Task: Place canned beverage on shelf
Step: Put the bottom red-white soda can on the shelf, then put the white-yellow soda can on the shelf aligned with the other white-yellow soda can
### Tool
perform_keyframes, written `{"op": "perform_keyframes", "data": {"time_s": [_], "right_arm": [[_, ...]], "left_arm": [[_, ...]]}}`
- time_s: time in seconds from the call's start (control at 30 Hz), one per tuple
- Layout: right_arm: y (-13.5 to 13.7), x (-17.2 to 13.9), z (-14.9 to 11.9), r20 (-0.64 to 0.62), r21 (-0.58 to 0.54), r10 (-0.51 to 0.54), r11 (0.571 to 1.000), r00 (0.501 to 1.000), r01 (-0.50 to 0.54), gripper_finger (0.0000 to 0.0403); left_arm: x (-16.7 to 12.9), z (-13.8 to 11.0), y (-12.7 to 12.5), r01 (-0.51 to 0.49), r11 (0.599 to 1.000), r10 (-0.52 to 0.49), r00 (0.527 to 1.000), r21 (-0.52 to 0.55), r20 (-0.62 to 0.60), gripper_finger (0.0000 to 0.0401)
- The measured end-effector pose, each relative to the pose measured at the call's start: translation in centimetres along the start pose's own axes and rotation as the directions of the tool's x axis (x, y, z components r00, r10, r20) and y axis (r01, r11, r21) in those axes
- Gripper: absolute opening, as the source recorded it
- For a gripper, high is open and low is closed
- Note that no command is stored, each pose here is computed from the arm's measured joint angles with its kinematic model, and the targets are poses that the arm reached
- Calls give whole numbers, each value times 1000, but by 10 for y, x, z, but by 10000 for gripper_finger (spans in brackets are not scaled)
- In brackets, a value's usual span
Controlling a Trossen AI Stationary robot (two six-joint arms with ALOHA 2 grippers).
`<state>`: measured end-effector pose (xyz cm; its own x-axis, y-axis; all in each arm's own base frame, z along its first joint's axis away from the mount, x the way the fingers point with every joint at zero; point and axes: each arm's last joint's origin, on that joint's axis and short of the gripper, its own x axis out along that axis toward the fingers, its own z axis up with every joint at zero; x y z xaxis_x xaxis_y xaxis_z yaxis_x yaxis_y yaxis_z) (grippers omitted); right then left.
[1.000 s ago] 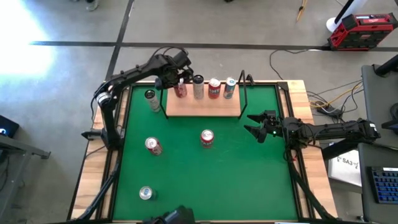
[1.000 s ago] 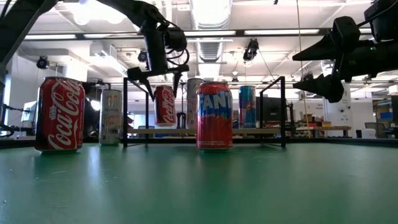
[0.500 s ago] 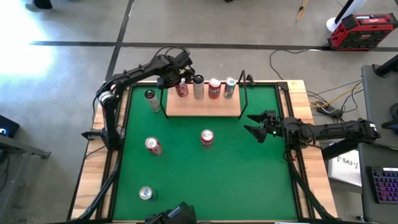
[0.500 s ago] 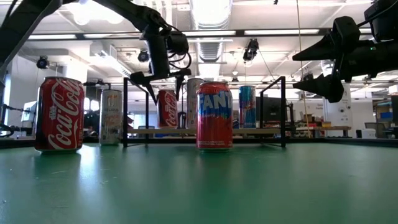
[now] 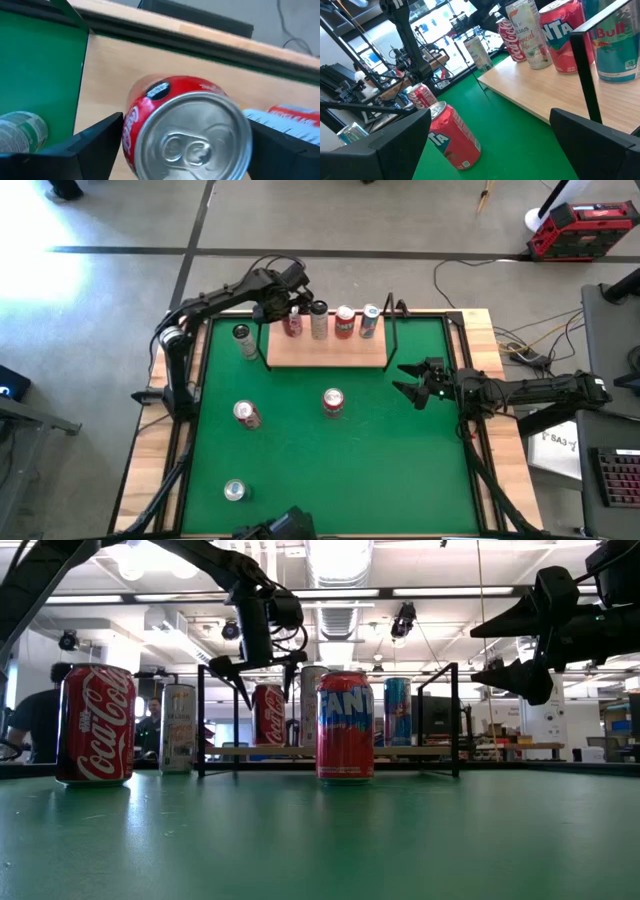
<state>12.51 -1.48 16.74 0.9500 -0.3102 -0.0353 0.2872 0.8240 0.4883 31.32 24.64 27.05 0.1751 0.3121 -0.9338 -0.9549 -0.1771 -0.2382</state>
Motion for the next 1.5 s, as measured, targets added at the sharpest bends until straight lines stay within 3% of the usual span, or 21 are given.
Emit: {"op": "perform_keyframes", "data": {"time_s": [0.33, 0.57, 0.77, 0.93, 1.13, 1.27, 1.5], "right_arm": [[0, 0, 0, 0, 0, 0, 1000, 1000, 0, 400], [0, 0, 0, 0, 0, 0, 1000, 1000, 0, 400], [0, 0, 0, 0, 0, 0, 1000, 1000, 0, 400], [0, 0, 0, 0, 0, 0, 1000, 1000, 0, 400], [0, 0, 0, 0, 0, 0, 1000, 1000, 0, 400], [0, 0, 0, 0, 0, 0, 1000, 1000, 0, 400], [0, 0, 0, 0, 0, 0, 1000, 1000, 0, 400]], "left_arm": [[-7, -4, 4, -17, 1000, 17, 999, 9, -29, 382], [-31, -9, 6, 32, 999, -32, 999, 1, -15, 393], [-61, -29, 10, 59, 998, -58, 997, 21, -55, 394], [-96, -56, 25, -21, 1000, 21, 999, -19, -30, 394], [-125, -84, 47, -146, 978, 151, 988, -147, 28, 394], [-128, -95, 53, -179, 958, 195, 979, -222, 52, 394], [-113, -105, 87, -264, 912, 286, 958, -314, 25, 394]]}}
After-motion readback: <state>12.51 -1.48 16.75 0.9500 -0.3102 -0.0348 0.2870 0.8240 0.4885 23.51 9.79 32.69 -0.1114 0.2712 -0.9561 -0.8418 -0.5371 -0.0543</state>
